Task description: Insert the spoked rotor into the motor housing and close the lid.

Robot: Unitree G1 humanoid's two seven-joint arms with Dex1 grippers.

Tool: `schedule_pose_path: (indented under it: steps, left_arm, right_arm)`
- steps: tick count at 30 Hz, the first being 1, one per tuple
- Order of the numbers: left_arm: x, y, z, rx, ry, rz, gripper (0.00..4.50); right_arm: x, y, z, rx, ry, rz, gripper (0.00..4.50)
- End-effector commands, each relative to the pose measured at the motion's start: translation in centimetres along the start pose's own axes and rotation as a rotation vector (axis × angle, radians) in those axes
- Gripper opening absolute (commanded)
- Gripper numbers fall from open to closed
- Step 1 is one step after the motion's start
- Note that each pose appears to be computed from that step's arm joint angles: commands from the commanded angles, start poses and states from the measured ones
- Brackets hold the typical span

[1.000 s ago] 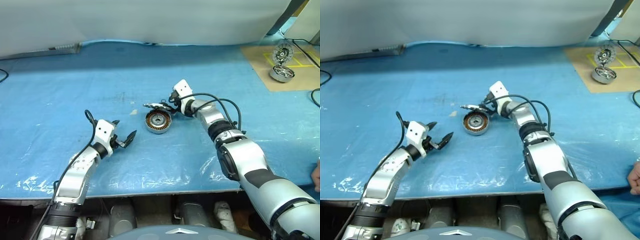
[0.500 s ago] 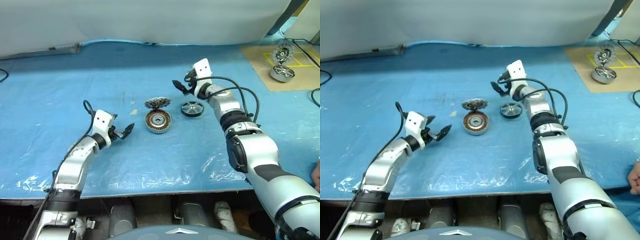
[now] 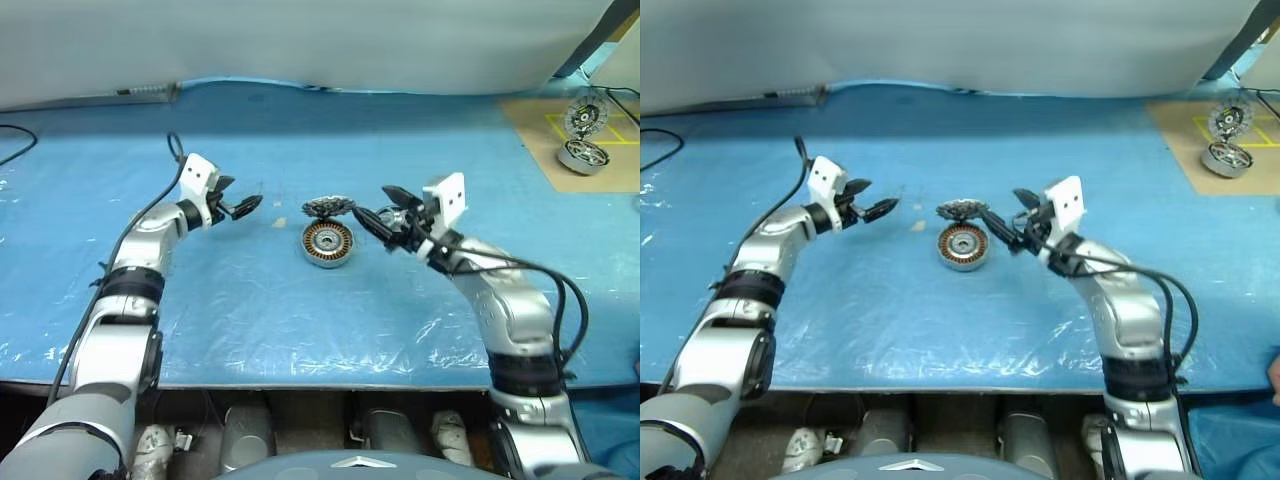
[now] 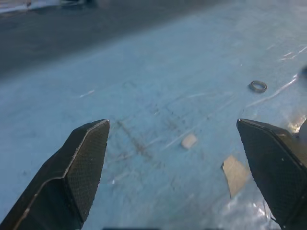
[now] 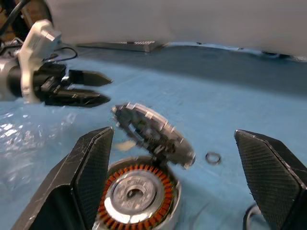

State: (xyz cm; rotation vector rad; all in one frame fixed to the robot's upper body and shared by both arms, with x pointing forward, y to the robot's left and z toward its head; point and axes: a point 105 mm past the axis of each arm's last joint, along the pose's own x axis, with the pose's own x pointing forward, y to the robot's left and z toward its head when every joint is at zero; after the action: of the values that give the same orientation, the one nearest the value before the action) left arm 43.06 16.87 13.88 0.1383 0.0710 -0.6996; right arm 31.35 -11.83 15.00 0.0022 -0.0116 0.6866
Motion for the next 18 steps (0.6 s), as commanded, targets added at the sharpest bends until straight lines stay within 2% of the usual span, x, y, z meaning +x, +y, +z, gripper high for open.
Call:
schedule_pose_path:
  steps: [1, 6, 18]
  left_arm:
    - [1.4, -0.5, 1.4, 0.039, -0.026, -0.051, 4.50]
    - [3.8, -2.3, 1.5, 0.075, 0.034, -0.083, 4.50]
    - [7.7, -5.7, 2.0, 0.176, 0.077, -0.073, 4.50]
  right_arm:
    - [-1.7, 1.8, -0.6, -0.054, 0.014, -0.019, 4.30]
    - [-3.1, 2.8, -2.3, -0.040, 0.055, -0.066, 4.30]
    - [-4.4, 2.6, -2.6, -0.041, 0.063, -0.174, 4.30]
